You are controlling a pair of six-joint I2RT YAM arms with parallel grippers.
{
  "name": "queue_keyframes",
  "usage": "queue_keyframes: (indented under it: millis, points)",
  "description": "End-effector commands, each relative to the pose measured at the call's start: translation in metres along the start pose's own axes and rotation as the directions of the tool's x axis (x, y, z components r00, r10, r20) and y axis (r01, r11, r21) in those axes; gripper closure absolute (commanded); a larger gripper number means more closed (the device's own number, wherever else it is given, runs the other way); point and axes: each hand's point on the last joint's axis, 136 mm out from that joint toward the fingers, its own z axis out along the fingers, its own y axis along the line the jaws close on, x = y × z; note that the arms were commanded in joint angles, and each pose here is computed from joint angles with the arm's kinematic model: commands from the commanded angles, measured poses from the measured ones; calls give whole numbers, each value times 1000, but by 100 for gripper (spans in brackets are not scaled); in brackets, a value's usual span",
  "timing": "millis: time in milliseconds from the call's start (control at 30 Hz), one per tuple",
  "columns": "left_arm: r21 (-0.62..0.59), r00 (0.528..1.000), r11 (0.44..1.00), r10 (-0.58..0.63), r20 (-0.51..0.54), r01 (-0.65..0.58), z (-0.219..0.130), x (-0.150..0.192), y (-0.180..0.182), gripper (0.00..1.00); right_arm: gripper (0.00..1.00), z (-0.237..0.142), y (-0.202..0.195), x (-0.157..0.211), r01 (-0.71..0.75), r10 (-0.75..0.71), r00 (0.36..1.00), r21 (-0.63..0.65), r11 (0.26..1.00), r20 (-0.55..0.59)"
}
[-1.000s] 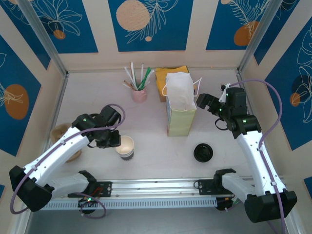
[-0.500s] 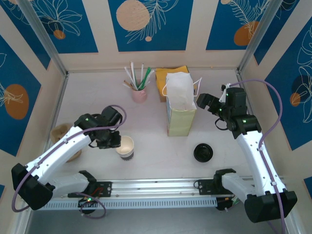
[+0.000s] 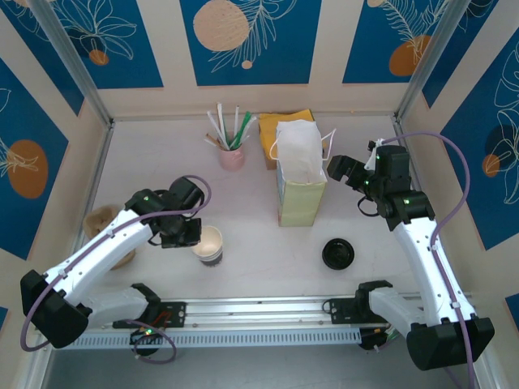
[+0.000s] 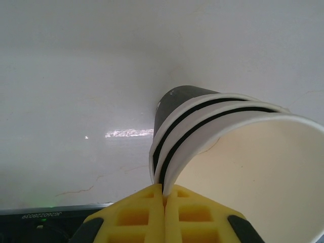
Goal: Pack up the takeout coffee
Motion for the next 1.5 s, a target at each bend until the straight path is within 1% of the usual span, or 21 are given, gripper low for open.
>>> queue_keyframes:
  millis: [0,333,733,933,1100,1300,1467]
  points:
    - [-38,1000,999,8,21,-7,-1,-6,5,97,1,-3,0,0,24,-25,1000,3,1000,19]
    - [-27,997,999,-37,71,40,-5,-37,15,98,1,-3,-1,0,24,-24,999,11,1000,21]
    - [-37,985,993,-110,137,116,-19,-75,53,98,1,1,-2,5,33,-33,999,27,999,8]
    - [-55,984,991,-114,138,123,-17,-86,67,98,1,2,0,4,36,-36,999,25,999,6]
    - [-65,980,989,-120,160,131,-22,-98,79,98,1,1,-2,4,40,-40,999,31,999,9]
    - [-48,975,988,-138,173,148,-20,-111,87,99,1,0,-2,4,42,-42,999,31,999,14]
    - [12,973,987,-161,168,162,-18,-115,83,99,1,-1,-2,4,43,-44,999,33,999,16]
